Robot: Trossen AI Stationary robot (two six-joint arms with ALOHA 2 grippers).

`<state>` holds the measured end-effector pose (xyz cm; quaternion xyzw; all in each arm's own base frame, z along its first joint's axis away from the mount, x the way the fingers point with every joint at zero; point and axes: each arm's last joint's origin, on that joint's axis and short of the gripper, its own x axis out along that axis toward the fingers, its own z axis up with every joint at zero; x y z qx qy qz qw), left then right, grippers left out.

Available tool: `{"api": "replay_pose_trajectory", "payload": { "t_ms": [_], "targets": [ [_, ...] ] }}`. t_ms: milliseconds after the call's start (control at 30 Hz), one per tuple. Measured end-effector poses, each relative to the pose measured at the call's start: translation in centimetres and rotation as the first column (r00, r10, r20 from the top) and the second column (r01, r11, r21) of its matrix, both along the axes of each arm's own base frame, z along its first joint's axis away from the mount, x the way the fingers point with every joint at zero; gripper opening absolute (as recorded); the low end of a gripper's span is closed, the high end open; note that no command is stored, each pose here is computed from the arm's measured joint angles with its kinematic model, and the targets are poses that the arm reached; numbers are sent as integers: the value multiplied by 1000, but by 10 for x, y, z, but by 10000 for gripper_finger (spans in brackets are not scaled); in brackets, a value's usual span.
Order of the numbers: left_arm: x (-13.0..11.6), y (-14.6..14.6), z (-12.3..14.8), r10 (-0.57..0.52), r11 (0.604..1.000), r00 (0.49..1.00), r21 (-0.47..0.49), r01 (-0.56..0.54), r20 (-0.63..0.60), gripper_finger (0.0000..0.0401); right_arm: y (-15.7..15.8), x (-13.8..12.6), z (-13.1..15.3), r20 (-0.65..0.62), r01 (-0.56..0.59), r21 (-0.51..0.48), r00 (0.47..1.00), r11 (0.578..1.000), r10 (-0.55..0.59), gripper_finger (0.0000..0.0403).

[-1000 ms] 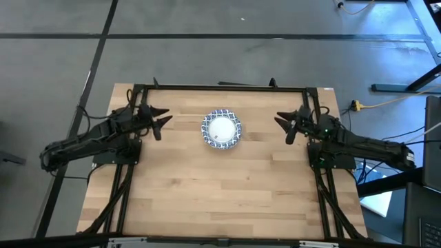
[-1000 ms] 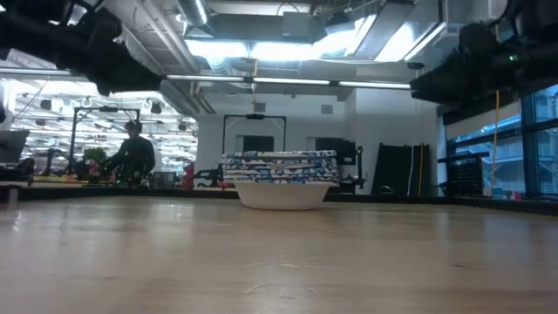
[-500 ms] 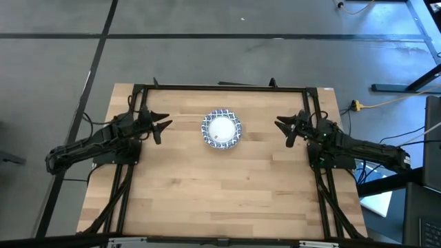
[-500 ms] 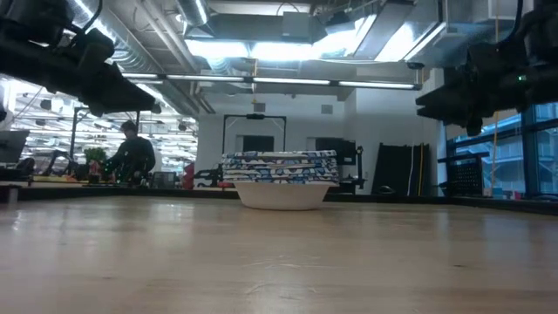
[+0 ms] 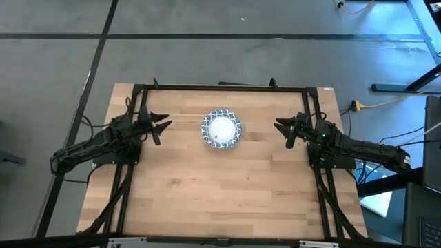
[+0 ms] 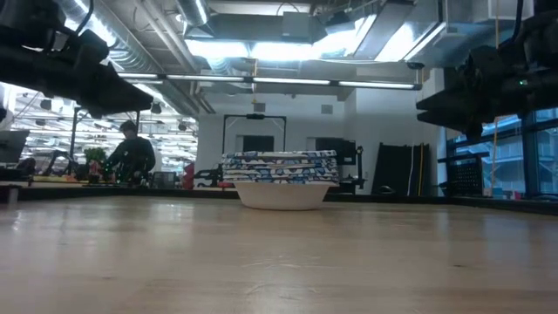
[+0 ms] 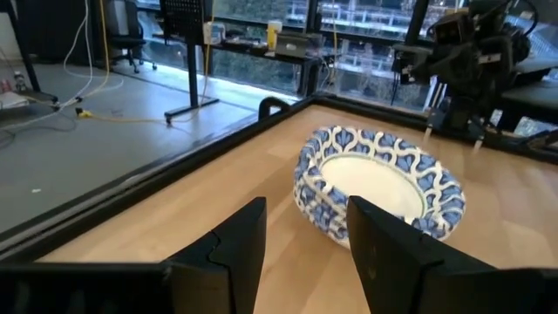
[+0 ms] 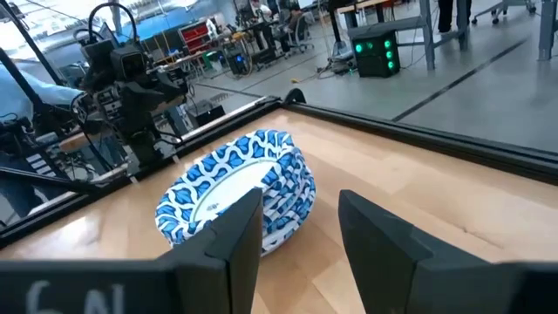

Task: Nest bowls inside each other
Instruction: Return to Home Position

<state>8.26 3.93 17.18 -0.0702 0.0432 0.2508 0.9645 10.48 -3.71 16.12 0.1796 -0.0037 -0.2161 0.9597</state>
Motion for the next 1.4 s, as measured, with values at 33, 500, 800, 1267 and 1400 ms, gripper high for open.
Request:
{"api": "replay_pose_trajectory", "payload": {
  "t_ms": [33,500,800,1267,1400],
  "targets": [
    [0,0,-1,0,1000,1000,-2,0,-1,154,0,0,0,0,0,0,1000,1000,0,154],
    [1,0,-1,4,1000,1000,6,-4,6,154,0,0,-1,-16,-3,-18,1000,1000,3,154],
    [1,0,-1,0,1000,1000,6,0,5,154,1,0,0,-8,-36,-23,999,999,35,154],
    [1,0,-1,0,1000,1000,5,0,4,154,2,1,1,-33,-78,-89,997,993,75,154],
    [1,0,-1,0,1000,1000,6,0,5,154,3,1,-2,-57,-107,-73,993,992,103,154]
  ]
}}
